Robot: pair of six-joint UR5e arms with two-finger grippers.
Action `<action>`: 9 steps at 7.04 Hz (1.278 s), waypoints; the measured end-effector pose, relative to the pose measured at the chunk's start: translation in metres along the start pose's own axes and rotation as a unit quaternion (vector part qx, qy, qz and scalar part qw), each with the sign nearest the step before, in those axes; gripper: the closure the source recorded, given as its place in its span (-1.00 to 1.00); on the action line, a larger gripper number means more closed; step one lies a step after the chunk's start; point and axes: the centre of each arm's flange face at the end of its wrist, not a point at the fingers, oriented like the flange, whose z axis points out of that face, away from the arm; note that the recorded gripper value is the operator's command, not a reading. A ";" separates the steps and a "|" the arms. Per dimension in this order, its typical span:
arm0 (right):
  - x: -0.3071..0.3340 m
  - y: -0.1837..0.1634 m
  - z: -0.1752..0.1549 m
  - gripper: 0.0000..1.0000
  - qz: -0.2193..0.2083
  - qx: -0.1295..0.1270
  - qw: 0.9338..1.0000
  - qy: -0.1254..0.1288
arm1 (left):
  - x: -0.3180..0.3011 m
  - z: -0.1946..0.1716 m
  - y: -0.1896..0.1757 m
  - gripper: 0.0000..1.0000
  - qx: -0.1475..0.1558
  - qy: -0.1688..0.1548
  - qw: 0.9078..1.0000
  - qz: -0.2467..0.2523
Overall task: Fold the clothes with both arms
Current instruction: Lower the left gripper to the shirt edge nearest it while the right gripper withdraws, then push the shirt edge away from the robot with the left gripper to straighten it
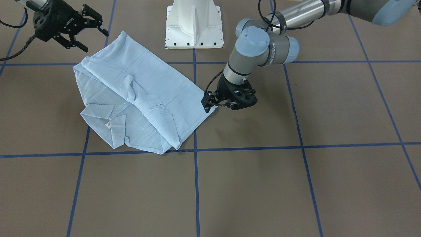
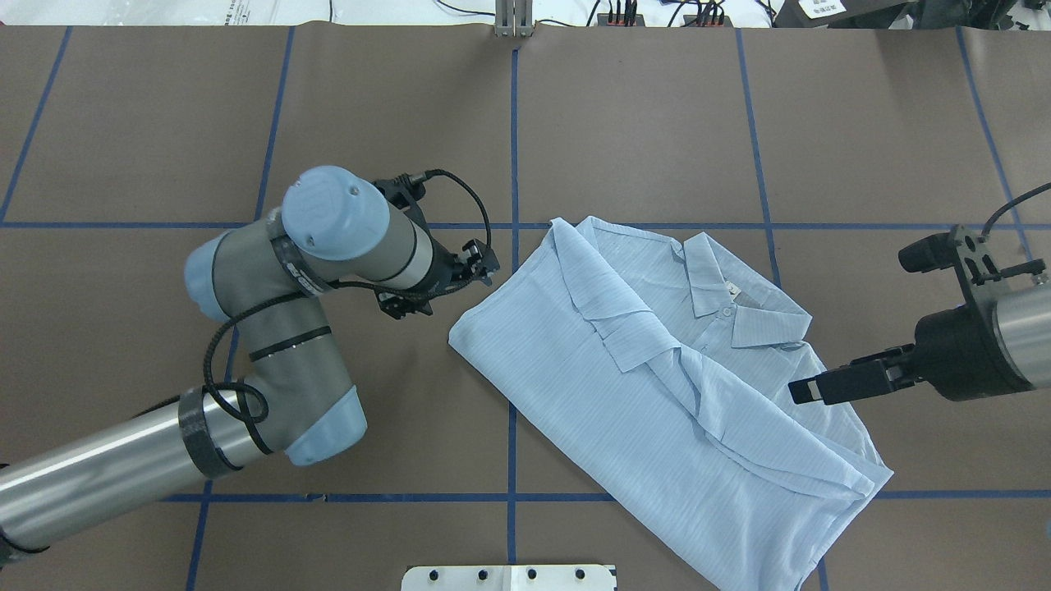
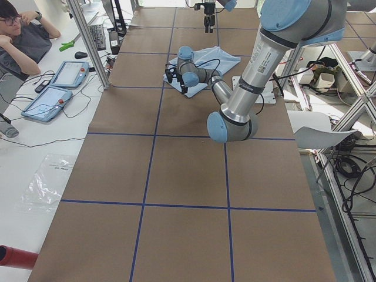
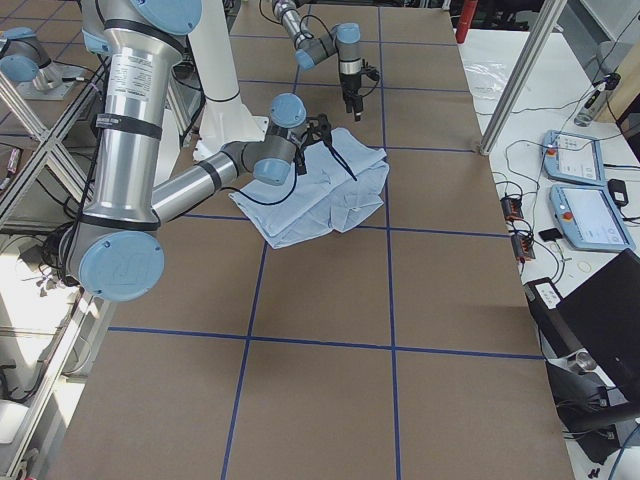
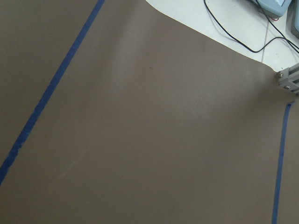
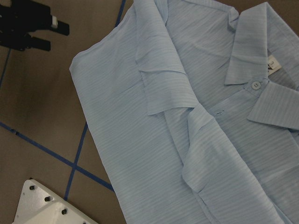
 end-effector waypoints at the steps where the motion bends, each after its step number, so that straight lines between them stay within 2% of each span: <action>1: 0.002 -0.003 -0.004 -1.00 0.002 0.007 1.000 0.002 | -0.002 0.017 0.026 -0.85 -0.006 -0.010 1.000 0.003; 2: 0.003 -0.004 -0.005 -1.00 0.003 0.010 1.000 0.003 | -0.005 0.029 0.038 -0.70 -0.009 -0.017 1.000 0.004; 3: 0.004 -0.005 -0.006 -1.00 0.004 0.011 1.000 0.004 | -0.007 0.035 0.042 -0.45 -0.009 -0.022 1.000 0.004; 4: 0.004 -0.005 -0.006 -1.00 0.004 0.011 1.000 0.004 | -0.009 0.037 0.042 -0.08 -0.009 -0.024 1.000 0.004; 5: 0.003 -0.005 -0.007 -1.00 0.004 0.012 1.000 0.003 | -0.010 0.038 0.042 0.52 -0.008 -0.026 1.000 0.003; 6: 0.004 -0.005 -0.007 -1.00 0.004 0.012 1.000 0.004 | -0.011 0.039 0.042 1.00 -0.008 -0.027 1.000 0.004; 9: 0.005 -0.007 -0.010 -1.00 0.006 0.016 1.000 0.005 | -0.007 0.032 0.043 1.00 -0.009 -0.024 1.000 0.009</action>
